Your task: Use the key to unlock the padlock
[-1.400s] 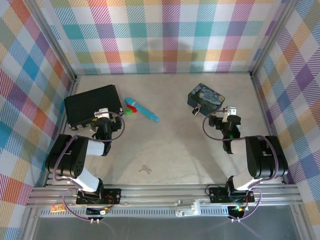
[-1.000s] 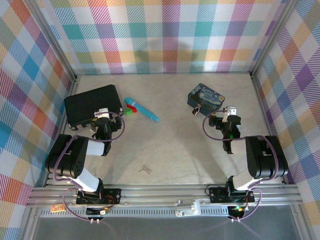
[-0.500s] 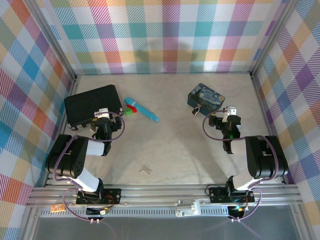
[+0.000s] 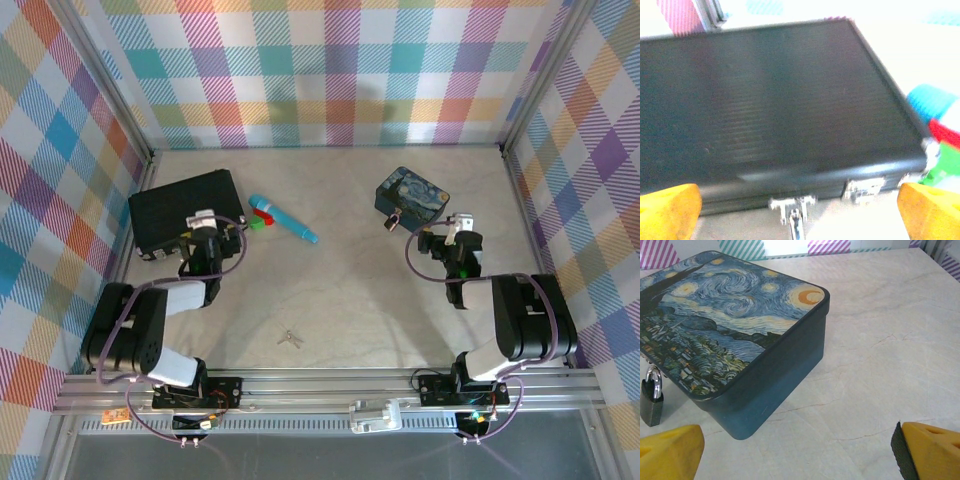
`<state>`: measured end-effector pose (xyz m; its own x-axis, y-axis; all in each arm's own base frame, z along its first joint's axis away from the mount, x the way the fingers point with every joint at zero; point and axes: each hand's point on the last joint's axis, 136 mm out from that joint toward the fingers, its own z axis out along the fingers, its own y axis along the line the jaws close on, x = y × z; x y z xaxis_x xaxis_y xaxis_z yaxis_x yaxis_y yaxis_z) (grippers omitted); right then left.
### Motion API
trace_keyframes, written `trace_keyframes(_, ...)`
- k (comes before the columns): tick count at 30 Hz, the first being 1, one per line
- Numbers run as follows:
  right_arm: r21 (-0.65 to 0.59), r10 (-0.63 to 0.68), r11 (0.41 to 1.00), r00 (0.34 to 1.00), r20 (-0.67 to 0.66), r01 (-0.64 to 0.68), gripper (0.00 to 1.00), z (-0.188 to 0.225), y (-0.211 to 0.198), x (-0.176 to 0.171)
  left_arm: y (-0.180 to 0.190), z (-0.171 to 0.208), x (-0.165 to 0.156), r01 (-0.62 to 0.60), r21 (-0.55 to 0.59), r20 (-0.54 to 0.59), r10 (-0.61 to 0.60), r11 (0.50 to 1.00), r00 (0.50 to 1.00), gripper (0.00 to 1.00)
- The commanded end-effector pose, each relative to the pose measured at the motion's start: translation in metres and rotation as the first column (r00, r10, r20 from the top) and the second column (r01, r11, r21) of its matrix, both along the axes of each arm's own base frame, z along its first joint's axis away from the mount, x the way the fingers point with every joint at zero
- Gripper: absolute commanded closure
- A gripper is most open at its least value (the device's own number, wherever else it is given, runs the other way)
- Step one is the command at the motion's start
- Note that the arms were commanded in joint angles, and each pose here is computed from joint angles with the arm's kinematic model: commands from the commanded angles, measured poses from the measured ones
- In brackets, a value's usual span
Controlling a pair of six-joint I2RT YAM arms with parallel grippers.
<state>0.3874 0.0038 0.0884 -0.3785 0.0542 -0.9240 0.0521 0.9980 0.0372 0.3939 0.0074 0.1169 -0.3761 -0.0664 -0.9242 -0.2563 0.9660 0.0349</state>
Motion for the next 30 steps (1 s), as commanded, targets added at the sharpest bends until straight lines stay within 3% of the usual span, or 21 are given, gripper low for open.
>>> trace_keyframes(1, -0.013, 0.01, 1.0, 1.0, 0.029, -0.01, 0.01, 0.036, 0.004, 0.005, 0.007, 0.047, 0.003, -0.078, -0.017, 0.012, 0.079, 0.997, 0.997, 0.01)
trace_keyframes(5, 0.07, -0.081, 0.994, 0.994, -0.072, 0.086, 0.01, 0.06, -0.004, 0.005, 0.005, 0.068, 0.006, -0.172, -0.165, -0.061, 0.164, 0.971, 0.984, 0.0)
trace_keyframes(11, 0.253, -0.164, 0.941, 0.958, -0.236, 0.224, 0.01, 0.066, -0.009, 0.015, -0.032, 0.074, 0.012, -0.199, -0.396, -0.12, 0.164, 0.896, 0.979, 0.0)
trace_keyframes(16, 0.311, -0.128, 0.916, 0.921, -0.367, 0.252, 0.01, 0.061, 0.002, 0.038, -0.087, 0.058, 0.017, -0.084, -0.539, -0.183, -0.019, 0.838, 0.983, 0.0)
trace_keyframes(20, 0.346, -0.13, 0.892, 0.899, -0.419, 0.291, 0.01, 0.05, -0.001, 0.053, -0.126, 0.054, 0.013, -0.008, -0.543, -0.194, -0.116, 0.84, 0.974, 0.0)
trace_keyframes(25, 0.38, -0.105, 0.87, 0.87, -0.481, 0.315, 0.01, 0.032, -0.002, 0.071, -0.175, 0.05, 0.009, 0.144, -0.507, -0.228, -0.294, 0.85, 0.928, 0.0)
trace_keyframes(30, 0.411, -0.038, 0.869, 0.866, -0.498, 0.275, 0.01, 0.017, 0.009, 0.08, -0.175, 0.046, 0.006, 0.133, -0.472, -0.249, -0.277, 0.871, 0.928, 0.0)
